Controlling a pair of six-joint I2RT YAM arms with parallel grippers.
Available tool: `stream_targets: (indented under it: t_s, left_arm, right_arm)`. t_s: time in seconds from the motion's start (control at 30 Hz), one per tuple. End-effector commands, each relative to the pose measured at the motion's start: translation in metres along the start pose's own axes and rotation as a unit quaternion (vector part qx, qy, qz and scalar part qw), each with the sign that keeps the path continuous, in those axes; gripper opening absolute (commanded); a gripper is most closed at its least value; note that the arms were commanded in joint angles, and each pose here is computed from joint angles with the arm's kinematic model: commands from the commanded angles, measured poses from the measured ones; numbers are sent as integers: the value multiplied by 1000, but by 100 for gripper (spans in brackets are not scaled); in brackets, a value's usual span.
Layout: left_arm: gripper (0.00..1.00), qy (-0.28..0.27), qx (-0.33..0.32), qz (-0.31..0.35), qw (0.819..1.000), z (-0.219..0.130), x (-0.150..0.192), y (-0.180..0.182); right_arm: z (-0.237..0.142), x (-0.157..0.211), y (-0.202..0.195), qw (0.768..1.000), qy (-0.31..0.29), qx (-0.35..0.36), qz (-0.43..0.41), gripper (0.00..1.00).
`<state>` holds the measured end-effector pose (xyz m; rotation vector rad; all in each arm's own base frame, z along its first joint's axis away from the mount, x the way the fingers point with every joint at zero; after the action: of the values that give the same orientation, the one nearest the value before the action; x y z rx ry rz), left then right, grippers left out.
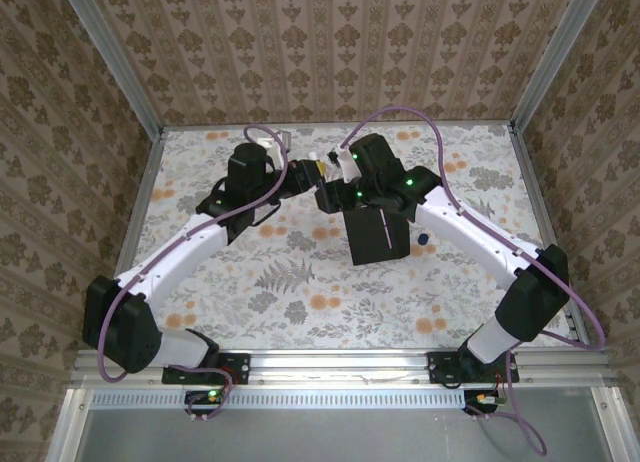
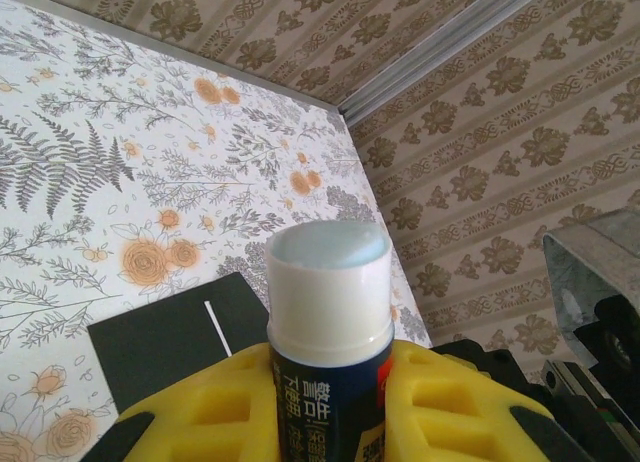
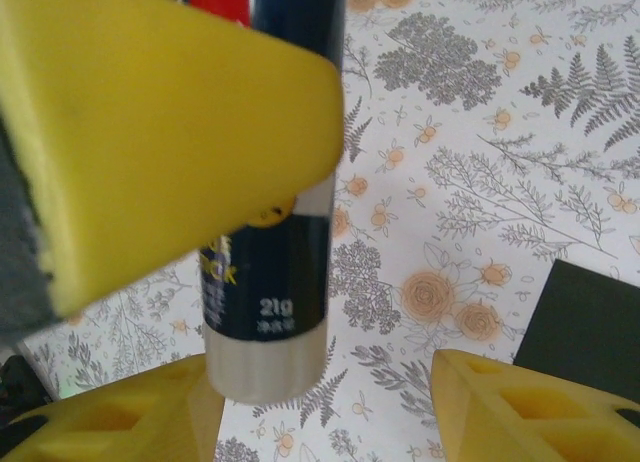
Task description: Place the letter into the envelope and seal it
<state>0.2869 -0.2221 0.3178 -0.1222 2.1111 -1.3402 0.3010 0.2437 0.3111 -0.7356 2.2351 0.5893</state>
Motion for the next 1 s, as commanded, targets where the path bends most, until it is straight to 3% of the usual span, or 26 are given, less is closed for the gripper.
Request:
stream_targets:
  t_s: [0.0,0.97]
  left_arm:
    - [0,-16,32,7,999,-10,-5,-19]
    - [0,8,77,0,997,-8,-1,-29]
  right_arm:
    - [-5,-12,4,999,-31,-4,-12,56]
    - [-10,-16,-4,996,-69,-56,14,18]
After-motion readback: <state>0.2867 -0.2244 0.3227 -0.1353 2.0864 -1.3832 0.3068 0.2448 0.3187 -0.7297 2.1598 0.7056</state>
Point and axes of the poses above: each hand's point on the last joint's axis, 136 mm out from that joint toward the fingers, its own z axis out along the fingers, its own y axis along the line the jaws close on, x = y × z, the point moved 9 cm from there along -z, back along the fingers, and after that the axes turned 11 degrees about -z, right-handed, at the moved point
